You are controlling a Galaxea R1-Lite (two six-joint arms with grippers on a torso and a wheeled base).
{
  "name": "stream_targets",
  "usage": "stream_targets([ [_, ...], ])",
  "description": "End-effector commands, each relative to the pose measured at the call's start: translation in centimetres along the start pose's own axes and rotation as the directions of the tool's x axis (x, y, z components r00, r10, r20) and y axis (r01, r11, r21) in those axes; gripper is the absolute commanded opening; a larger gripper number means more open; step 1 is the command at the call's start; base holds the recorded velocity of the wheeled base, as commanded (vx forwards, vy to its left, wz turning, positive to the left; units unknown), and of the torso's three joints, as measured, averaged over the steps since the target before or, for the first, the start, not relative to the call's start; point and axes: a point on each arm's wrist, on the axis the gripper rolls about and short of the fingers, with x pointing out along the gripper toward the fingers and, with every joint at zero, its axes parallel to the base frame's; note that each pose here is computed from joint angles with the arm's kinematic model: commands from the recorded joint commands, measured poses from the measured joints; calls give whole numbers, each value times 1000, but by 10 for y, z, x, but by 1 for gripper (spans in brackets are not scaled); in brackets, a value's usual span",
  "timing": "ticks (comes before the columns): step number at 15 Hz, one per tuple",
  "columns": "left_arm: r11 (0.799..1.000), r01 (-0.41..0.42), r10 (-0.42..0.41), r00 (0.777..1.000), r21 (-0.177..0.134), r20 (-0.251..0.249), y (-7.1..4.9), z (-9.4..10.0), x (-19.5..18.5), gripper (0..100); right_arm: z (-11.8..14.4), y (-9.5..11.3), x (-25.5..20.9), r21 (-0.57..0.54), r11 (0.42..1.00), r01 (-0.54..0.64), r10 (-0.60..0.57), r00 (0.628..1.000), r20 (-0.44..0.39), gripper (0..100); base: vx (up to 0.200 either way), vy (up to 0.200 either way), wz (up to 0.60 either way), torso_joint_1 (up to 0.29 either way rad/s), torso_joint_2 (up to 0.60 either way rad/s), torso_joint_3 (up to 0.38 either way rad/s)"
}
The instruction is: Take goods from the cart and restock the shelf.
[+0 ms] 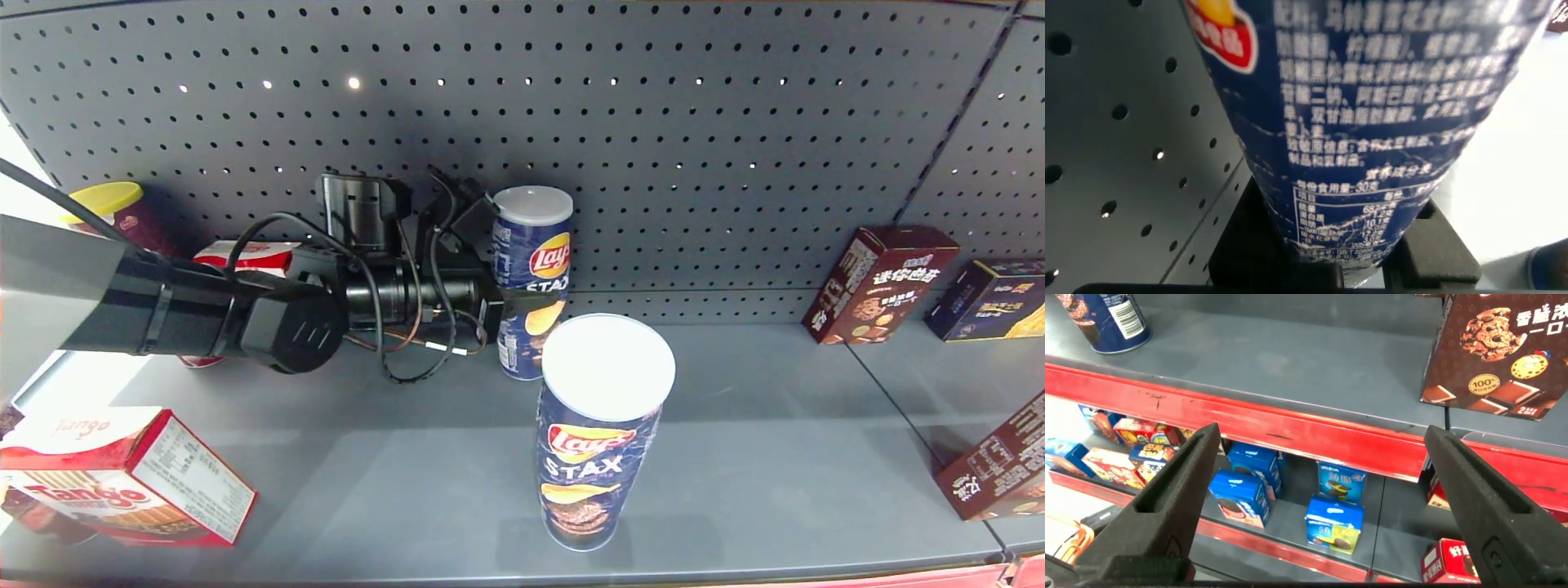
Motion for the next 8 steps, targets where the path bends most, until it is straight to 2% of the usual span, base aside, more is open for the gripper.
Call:
stream_targets([
  [1, 1000, 0, 0, 1000, 6, 6, 4, -1, 6, 0, 0, 0, 0, 0, 1000, 0, 0, 1000, -1, 100, 0, 0, 0, 0, 0, 0],
  [5, 1000, 6, -6, 1000, 8, 10, 5, -2, 12, 0, 0, 0, 0, 0, 1000, 0, 0, 1000, -3, 100, 0, 0, 0, 0, 0, 0],
  [8, 1000, 11, -11, 1000, 23, 27, 2, -3, 15, 0, 0, 0, 0, 0, 1000, 1, -1, 1000, -1, 100, 0, 0, 0, 0, 0, 0],
])
